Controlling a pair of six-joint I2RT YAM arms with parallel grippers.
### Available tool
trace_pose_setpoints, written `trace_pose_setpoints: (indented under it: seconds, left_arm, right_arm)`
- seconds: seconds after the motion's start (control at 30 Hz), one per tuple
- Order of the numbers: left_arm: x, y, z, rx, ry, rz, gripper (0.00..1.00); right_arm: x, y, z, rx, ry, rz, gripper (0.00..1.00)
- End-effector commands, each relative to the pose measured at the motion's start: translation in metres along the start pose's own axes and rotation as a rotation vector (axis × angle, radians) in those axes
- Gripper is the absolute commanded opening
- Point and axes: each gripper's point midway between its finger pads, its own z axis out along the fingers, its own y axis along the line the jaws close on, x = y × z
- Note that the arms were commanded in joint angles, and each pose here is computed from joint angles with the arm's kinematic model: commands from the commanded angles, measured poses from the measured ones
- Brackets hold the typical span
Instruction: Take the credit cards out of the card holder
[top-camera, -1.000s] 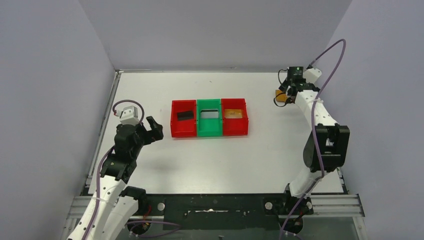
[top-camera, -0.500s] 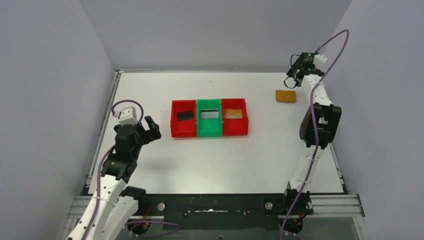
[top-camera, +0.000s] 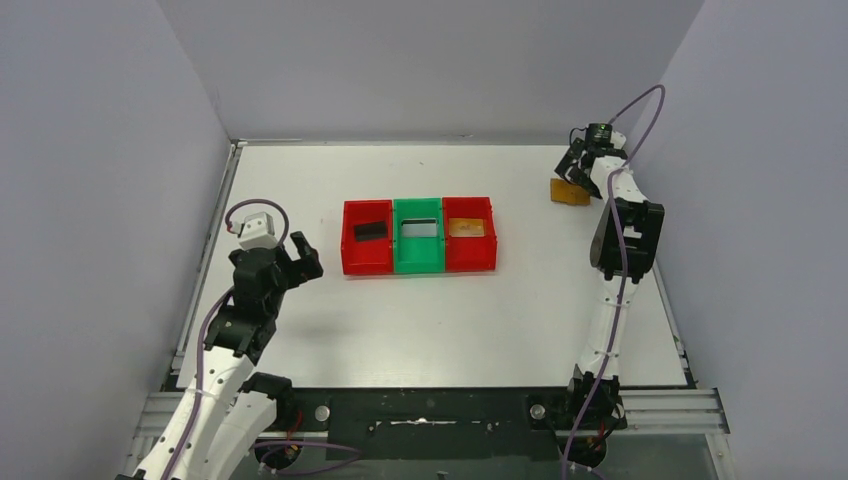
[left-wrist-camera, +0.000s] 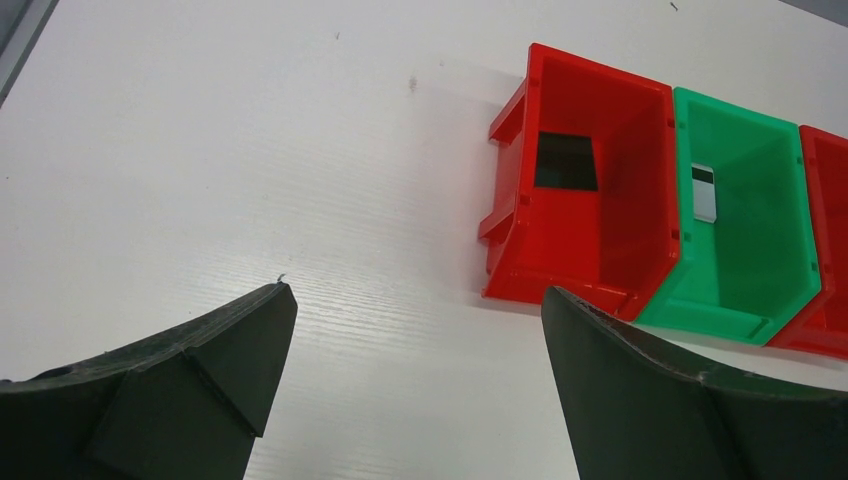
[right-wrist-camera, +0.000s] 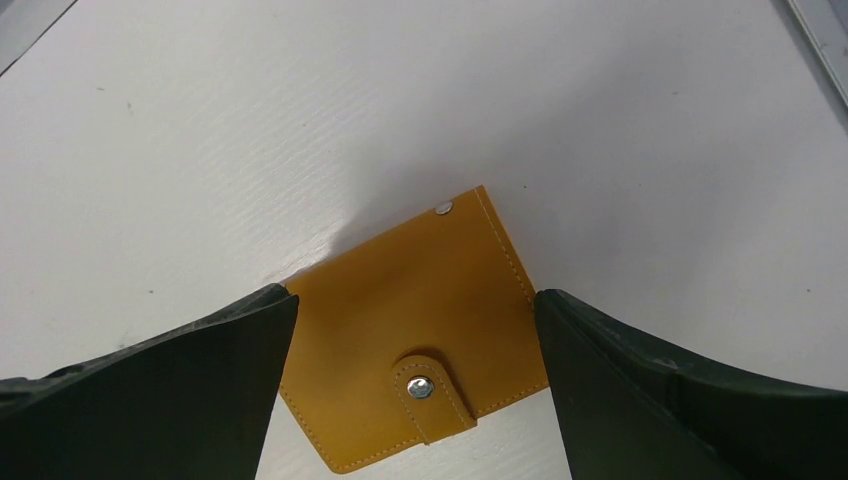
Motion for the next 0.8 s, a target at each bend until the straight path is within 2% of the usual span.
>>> trace_pose_setpoints:
  seconds: [0.0,0.23,0.37,0.53,0.77]
  left_arm:
    - [-0.02,-0.004,-0.001,0.012,-0.079,-0.005,0.97]
    - [-0.018,-0.005,0.001,0.013,-0.068,-0.003,0.97]
    - [-0.015,-0.003,0.001,0.001,-0.052,0.0,0.96]
    - [-0.015,-0.001,0.001,-0.013,-0.047,-0.001,0.96]
    - [-0.017,0.0,-0.002,-0.014,-0.058,-0.013,0.96]
  right_arm:
    - [0.006,0.002,0.0,-0.024,0.045,-0.005,0.9]
    - [0.07,-0.022,-0.003,0.079,0.172,-0.063,0.84]
    - [0.093,-0.022,-0.023,0.105,0.184,-0.122,0.83]
    - [0.117,-0.033,-0.055,0.09,0.197,-0.101,0.83]
    - [0.17,-0.043,-0.102,0.122,0.239,-0.15,0.86]
